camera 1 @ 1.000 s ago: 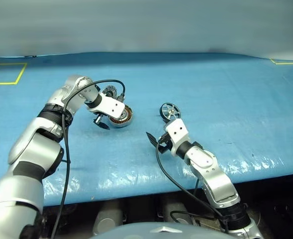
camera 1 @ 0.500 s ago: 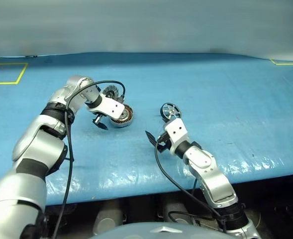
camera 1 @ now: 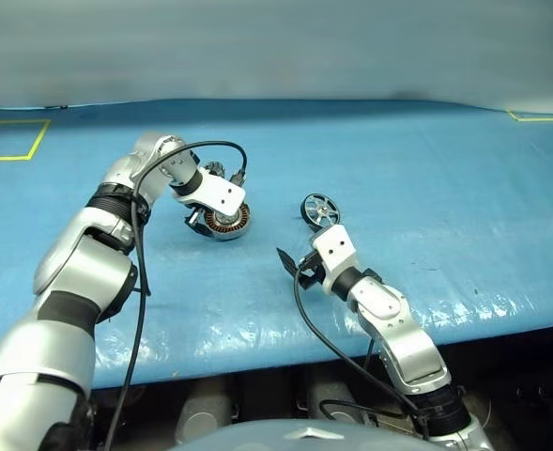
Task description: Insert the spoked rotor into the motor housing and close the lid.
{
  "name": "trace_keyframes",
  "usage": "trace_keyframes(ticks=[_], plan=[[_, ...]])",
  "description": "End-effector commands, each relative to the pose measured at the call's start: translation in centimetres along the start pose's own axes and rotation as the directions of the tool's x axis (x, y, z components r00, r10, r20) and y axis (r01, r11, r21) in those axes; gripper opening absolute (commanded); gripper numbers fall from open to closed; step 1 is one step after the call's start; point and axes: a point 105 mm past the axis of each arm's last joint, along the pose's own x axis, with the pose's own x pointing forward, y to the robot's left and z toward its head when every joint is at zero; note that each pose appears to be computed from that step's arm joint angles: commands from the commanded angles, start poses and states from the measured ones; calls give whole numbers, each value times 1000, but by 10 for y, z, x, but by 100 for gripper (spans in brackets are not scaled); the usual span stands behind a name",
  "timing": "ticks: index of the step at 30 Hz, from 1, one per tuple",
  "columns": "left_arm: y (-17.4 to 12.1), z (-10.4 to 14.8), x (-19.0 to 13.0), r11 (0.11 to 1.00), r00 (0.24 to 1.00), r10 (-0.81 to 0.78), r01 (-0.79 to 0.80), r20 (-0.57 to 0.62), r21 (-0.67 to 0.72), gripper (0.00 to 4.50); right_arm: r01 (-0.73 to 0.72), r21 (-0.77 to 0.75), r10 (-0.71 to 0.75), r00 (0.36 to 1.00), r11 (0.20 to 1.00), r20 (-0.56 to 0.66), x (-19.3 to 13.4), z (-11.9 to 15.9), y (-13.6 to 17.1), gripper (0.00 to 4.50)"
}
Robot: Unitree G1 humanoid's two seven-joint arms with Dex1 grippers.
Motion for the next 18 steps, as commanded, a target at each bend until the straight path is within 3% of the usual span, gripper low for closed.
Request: trace_keyframes(ticks=[1,18], plan=[[2,2,-4,1000,1000,13,-13,9,22,450,23,-17,-22,998,1000,58,-2,14,-5,447],[-21,-7,17,996,996,-79,81,-33,49,450,40,-21,-38,998,999,57,-4,15,-8,447]])
